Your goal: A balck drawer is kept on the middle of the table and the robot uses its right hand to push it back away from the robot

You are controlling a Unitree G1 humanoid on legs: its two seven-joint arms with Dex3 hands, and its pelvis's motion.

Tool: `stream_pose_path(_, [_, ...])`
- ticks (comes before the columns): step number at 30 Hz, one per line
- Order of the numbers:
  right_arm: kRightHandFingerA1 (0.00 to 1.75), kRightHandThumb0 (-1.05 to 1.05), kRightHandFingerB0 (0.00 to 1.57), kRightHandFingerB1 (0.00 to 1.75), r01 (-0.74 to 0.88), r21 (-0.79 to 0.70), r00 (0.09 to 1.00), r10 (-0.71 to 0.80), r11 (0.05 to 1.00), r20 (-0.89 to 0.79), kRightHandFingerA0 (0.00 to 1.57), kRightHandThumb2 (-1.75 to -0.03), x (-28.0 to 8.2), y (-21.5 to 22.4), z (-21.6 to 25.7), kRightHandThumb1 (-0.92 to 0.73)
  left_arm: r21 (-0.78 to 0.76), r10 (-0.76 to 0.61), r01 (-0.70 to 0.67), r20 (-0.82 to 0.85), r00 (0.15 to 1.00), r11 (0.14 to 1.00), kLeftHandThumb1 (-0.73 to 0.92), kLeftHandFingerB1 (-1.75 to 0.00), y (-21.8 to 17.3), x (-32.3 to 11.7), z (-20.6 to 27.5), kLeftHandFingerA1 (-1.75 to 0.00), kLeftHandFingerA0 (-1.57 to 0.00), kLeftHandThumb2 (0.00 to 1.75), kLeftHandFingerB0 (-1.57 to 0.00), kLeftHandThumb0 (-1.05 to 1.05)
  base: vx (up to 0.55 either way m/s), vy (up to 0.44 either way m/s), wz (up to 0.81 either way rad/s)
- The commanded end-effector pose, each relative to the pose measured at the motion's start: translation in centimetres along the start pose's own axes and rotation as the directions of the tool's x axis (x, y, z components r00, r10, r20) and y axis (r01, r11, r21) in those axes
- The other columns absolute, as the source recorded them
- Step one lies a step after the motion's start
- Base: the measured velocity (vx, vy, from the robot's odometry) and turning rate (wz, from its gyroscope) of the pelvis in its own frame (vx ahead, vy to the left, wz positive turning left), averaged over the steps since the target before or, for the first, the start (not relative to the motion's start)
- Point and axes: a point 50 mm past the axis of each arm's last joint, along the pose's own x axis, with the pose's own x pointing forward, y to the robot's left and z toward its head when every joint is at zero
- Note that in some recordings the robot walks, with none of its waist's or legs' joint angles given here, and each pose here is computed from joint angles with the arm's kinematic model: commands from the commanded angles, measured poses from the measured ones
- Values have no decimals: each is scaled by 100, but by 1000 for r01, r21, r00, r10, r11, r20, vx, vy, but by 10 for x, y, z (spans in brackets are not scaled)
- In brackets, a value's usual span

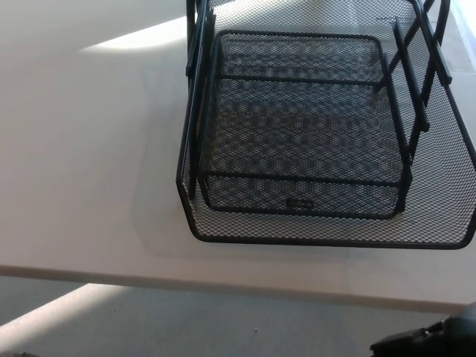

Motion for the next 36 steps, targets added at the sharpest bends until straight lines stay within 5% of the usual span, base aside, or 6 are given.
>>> stream_pose_path(1, [46, -42, 38, 36, -365, -36, 924, 367, 930, 104, 55, -63, 1, -5, 38, -77, 14, 5, -5, 0, 1000, 1000, 75, -33, 7, -5, -4, -40, -51, 63, -34, -56, 0, 0, 0])
stream_pose_path(25, [44, -45, 36, 36, -540, -68, 834, 544, 839, 90, 51, -64, 51, -5, 42, -79, 4, 4, -4, -8, 1000, 1000, 74, -33, 6, -4, -5, -39, -50, 62, -35, -55, 0, 0, 0])
stream_pose_path(36, [46, -50, 39, 36, -478, -78, 862, 484, 875, 150, 57, -63, 72, -48, 57, -81, 23, 2, -2, 1, 1000, 1000, 75, -33, 5, -5, -5, -39, -51, 63, -34, -56, 0, 0, 0])
